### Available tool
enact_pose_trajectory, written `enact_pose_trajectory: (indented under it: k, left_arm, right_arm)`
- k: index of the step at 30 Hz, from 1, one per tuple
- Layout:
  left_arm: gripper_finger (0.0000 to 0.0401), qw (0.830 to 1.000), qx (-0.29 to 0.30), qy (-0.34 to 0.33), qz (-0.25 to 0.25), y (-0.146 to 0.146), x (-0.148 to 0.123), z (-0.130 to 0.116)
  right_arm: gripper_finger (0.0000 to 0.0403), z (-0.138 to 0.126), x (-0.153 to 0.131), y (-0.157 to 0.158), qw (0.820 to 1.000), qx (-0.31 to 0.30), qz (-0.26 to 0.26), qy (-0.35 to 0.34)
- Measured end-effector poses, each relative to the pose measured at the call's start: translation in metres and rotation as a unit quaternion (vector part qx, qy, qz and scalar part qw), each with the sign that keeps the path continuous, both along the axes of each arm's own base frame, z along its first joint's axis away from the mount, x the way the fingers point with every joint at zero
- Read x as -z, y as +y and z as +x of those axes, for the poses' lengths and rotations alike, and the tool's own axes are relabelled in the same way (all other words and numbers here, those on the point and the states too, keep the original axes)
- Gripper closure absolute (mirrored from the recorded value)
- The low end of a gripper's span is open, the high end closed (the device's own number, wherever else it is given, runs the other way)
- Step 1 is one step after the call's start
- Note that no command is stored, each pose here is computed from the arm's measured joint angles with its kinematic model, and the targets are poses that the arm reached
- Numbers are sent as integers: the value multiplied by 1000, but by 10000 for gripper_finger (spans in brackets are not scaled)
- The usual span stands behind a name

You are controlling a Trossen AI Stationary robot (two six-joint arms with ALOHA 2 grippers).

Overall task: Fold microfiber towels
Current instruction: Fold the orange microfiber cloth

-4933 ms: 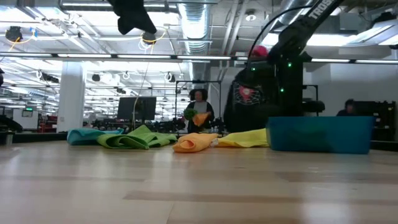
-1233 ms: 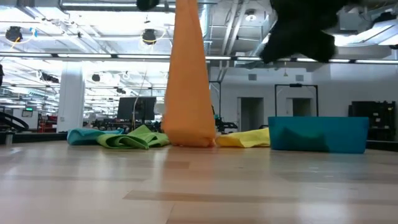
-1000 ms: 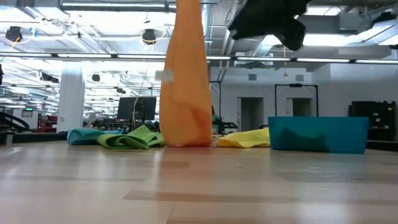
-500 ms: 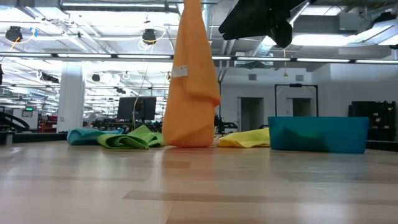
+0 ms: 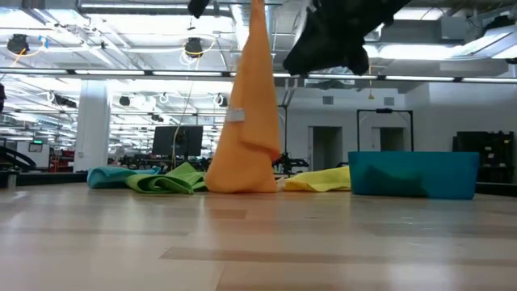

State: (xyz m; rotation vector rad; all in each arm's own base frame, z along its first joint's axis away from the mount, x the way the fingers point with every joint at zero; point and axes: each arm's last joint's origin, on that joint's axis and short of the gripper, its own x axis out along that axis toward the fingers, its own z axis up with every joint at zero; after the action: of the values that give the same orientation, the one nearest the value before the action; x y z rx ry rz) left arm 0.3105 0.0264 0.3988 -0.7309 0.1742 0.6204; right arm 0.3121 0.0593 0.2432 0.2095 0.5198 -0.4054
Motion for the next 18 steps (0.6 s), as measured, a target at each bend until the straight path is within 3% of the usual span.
enact_pose_trajectory:
  k: [10,18]
  left_arm:
    - [401,1000,-14,14,-4,17,8,6]
    - [401,1000,-16,18,0,26,8,5]
  right_arm:
    - [174,23,45,-14,997,30,-17,67]
    - [167,54,61,-20,995,58,-26,79]
